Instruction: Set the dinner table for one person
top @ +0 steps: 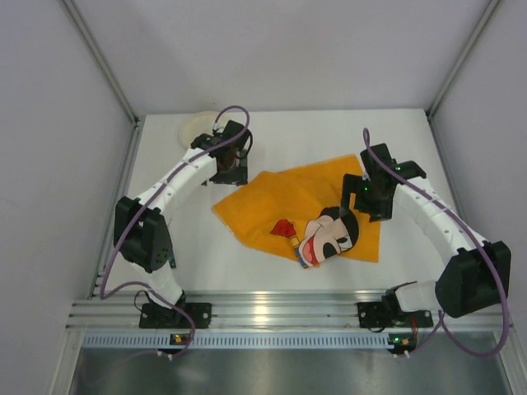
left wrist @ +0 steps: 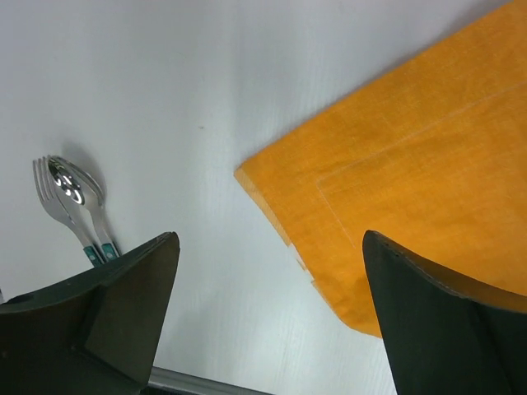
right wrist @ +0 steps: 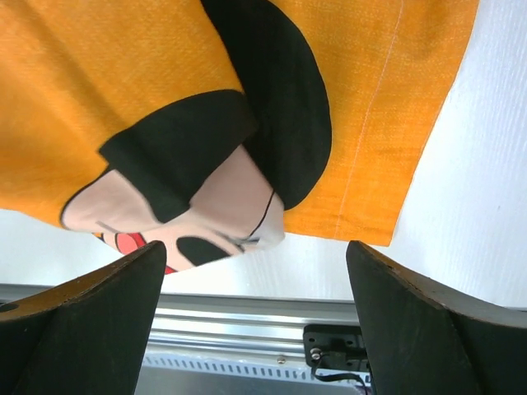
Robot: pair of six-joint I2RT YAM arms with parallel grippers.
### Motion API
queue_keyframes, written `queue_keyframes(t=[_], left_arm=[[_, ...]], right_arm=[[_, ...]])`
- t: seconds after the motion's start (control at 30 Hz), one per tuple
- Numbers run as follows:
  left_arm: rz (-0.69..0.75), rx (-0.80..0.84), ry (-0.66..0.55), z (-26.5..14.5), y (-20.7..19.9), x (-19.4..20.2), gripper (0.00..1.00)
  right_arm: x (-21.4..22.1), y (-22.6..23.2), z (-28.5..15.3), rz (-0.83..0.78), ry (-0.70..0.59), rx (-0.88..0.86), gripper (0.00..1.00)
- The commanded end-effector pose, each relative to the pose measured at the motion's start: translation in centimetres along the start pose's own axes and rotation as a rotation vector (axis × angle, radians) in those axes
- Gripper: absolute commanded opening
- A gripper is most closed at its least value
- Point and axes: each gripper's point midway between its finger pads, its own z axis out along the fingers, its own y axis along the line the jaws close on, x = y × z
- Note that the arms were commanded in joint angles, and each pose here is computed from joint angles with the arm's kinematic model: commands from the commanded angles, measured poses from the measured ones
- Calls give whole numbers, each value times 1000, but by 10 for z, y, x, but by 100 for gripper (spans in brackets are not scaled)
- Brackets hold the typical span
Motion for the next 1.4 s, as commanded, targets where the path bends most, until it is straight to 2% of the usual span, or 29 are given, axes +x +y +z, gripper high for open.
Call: queue_keyframes(t=[0.0,0.13,0.2,0.37,0.67,0.97,1.03,1.07,1.13,1.17,1.2,1.27,1.3,1.33,1.37], left_arm=[[-37,117,-43,-46,-10,0,98],[-29,379,-37,-84,-59,20,93],[1,435,5,-89,-73,47,92],[49,526,139,-69,-100,121,84],[8,531,216,-38,-116,164,93],[7,472,260,0,-134,173,90],[26,447,287,11,-137,179,84],[32,450,284,12,-141,176,71],[50,409,280,22,-138,176,59],[56,403,274,23,-138,174,50],[79,378,276,26,-133,176,36],[102,355,262,26,-127,173,21],[136,321,247,25,-115,171,5],[157,303,240,23,-109,171,0],[180,277,238,22,-100,171,0]], right_arm=[[3,5,-9,23,-18,-30,91],[6,7,-7,33,-12,-34,91],[7,7,-6,36,-10,-32,91],[12,4,1,34,15,-18,91],[2,12,5,21,28,-20,91],[10,4,5,4,43,6,91],[12,2,6,-5,48,13,91],[13,0,6,-4,49,21,91],[13,-1,6,-12,50,27,91],[13,-2,6,-13,50,30,91],[13,-1,5,-15,48,27,91],[12,-2,5,-21,50,28,91],[12,-2,7,-21,53,31,91],[12,-2,8,-27,55,31,91],[12,-2,9,-27,57,33,91]])
